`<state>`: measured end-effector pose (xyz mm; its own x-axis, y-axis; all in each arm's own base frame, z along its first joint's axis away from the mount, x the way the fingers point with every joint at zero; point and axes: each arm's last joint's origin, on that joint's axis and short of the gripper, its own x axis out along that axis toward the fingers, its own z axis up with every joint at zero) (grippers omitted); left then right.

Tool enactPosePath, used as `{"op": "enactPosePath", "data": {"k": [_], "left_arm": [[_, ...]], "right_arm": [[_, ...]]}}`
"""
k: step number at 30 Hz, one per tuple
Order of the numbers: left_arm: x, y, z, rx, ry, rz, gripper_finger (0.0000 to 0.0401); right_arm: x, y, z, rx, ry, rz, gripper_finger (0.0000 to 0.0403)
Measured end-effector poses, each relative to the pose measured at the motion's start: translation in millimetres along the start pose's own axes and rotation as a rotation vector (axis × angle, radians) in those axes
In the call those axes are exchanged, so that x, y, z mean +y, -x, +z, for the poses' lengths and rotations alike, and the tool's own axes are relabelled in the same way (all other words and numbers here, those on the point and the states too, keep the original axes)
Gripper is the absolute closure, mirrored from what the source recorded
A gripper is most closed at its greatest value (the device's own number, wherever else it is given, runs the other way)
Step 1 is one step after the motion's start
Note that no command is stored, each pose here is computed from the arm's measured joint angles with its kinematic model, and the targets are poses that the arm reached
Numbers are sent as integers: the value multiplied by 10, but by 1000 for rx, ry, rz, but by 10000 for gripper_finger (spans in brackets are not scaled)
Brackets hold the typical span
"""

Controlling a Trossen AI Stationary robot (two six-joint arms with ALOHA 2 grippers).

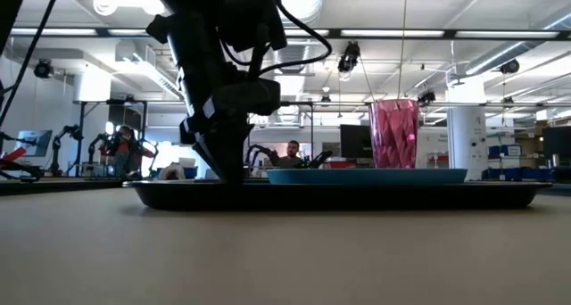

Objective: Pick and place plate/cup/fork/spoon on tray
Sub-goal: Adjust the blue fork

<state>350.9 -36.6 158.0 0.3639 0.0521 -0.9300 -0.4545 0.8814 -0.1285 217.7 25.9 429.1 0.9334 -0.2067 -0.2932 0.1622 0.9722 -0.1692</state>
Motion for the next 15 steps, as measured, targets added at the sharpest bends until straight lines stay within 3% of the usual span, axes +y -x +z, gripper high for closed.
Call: {"op": "enactPosePath", "data": {"k": [15], "left_arm": [[47, 39, -118, 108, -26, 54, 401]], "right_arm": [[0, 0, 0, 0, 3, 0, 394]]}}
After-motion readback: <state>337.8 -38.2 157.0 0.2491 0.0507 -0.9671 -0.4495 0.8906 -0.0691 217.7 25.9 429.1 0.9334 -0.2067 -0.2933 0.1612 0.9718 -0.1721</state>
